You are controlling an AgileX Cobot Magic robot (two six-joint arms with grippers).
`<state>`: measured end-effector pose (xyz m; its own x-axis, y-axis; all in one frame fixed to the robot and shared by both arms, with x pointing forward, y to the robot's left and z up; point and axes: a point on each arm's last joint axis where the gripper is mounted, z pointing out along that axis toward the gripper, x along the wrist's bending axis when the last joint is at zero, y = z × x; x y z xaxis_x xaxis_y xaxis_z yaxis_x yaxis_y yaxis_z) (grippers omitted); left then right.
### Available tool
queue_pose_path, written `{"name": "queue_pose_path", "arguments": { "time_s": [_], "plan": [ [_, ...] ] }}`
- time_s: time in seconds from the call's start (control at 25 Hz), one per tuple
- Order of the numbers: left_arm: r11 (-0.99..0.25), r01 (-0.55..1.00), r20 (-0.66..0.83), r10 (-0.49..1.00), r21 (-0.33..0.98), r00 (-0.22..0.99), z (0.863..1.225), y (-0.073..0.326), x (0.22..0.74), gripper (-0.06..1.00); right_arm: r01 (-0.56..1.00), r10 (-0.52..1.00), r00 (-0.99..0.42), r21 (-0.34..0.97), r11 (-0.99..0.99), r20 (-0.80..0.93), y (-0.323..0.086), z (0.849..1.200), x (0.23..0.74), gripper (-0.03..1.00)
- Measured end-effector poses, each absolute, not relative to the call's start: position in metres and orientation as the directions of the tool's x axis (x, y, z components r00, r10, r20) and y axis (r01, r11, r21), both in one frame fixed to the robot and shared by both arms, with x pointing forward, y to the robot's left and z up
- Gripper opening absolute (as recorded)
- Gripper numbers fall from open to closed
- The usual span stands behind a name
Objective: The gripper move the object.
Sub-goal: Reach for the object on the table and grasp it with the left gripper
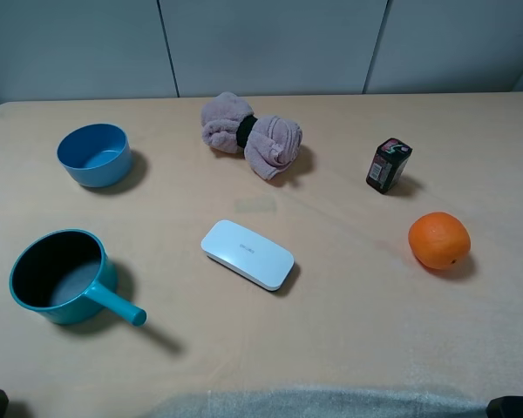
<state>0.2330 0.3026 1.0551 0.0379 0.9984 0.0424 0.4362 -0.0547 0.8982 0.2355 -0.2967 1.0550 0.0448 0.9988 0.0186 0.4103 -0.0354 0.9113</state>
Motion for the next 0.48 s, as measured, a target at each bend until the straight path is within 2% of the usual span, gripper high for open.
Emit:
{"name": "queue_pose_path", "arguments": {
  "time_s": [0.48],
  "plan": [
    [-0.059, 0.436, 0.049, 0.998, 0.898, 0.033, 1.0552, 0.3033, 0.2330, 0.99, 0.410, 0.999, 0.045, 0.911, -0.035, 0.019, -0.2967, 1.0550, 0.2355, 0.67]
  ]
}}
